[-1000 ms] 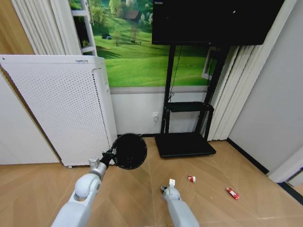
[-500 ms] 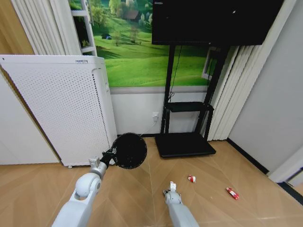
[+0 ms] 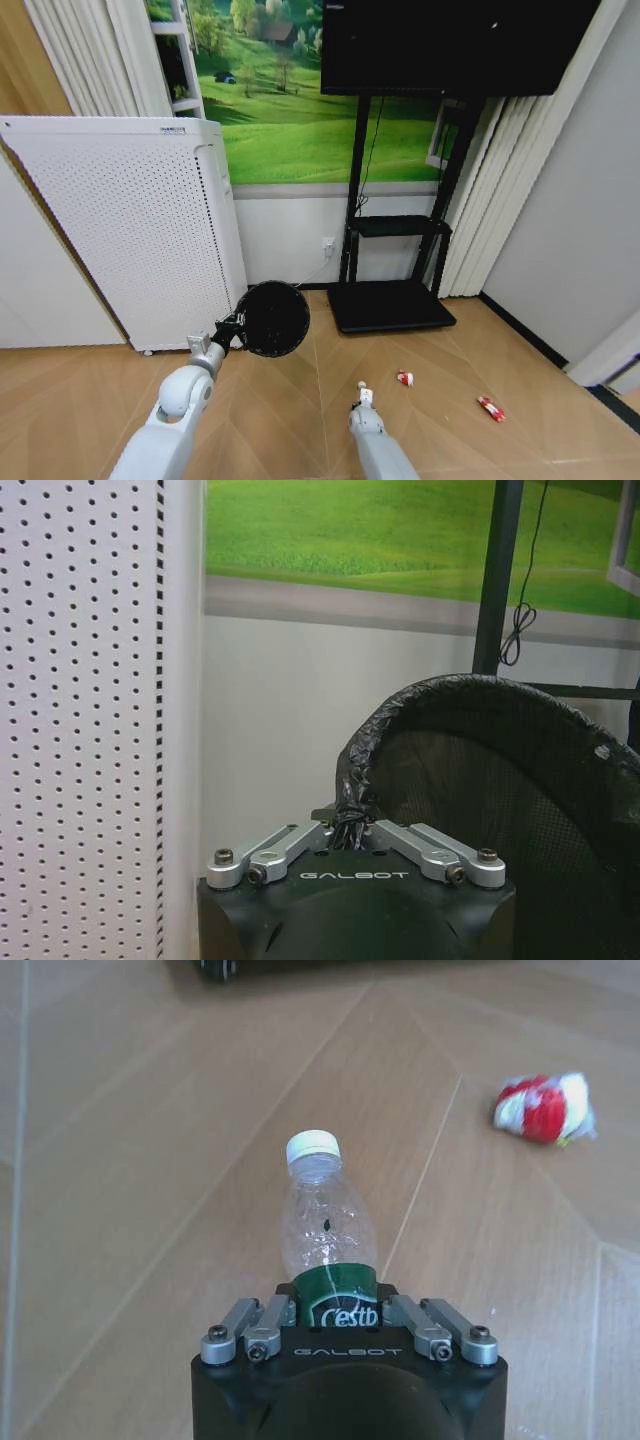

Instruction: Pick up the trash bin and place the garbage on the floor into it.

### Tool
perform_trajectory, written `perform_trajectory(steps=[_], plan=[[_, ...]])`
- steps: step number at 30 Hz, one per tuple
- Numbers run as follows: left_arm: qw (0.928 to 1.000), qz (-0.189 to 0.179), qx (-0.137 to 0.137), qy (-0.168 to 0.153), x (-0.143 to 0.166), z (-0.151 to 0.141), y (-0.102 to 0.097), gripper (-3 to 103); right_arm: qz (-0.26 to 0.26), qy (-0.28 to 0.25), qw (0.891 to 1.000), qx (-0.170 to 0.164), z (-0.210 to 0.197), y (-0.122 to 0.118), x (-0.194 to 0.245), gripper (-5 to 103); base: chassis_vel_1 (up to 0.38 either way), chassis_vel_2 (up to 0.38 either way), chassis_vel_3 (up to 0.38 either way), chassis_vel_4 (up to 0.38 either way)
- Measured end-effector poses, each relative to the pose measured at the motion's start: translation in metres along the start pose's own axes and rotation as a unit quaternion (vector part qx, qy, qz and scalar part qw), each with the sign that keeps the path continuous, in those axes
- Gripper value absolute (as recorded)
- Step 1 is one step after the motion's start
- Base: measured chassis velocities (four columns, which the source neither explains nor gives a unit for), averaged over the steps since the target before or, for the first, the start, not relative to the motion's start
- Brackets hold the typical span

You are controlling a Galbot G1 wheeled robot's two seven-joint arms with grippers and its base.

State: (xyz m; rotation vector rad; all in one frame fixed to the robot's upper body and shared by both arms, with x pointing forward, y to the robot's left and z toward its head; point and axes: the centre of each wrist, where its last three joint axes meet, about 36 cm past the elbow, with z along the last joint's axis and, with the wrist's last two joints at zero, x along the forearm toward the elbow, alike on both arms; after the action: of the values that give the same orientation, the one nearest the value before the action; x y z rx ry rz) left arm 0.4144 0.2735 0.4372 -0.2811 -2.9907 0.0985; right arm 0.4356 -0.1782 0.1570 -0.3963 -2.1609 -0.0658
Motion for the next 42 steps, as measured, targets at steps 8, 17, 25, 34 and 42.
perform_trajectory(steps=[8,17,25,34,42], plan=[[0.9995,-0.026,0.010,0.017,-0.012,0.019,0.017,3,0.001,-0.107,0.993,-0.058,-0.052,-0.071,0.060,24,0.000,0.000,0.000,0.000],[0.9983,-0.017,0.033,0.045,-0.054,0.049,-0.007,3,-0.053,-0.257,0.960,-0.097,-0.125,-0.118,0.157,24,0.000,0.000,0.000,0.000],[0.9971,0.039,0.032,0.057,-0.113,0.068,-0.079,3,-0.134,-0.312,0.933,-0.115,-0.157,-0.101,0.231,24,0.000,0.000,0.000,0.000],[0.9925,0.093,0.027,0.074,-0.155,0.080,-0.178,3,-0.202,-0.332,0.918,-0.080,-0.163,-0.076,0.265,24,0.000,0.000,0.000,0.000],[0.9895,0.105,0.037,0.092,-0.152,0.094,-0.206,3,-0.225,-0.321,0.919,-0.053,-0.151,-0.039,0.251,24,0.000,0.000,0.000,0.000]])
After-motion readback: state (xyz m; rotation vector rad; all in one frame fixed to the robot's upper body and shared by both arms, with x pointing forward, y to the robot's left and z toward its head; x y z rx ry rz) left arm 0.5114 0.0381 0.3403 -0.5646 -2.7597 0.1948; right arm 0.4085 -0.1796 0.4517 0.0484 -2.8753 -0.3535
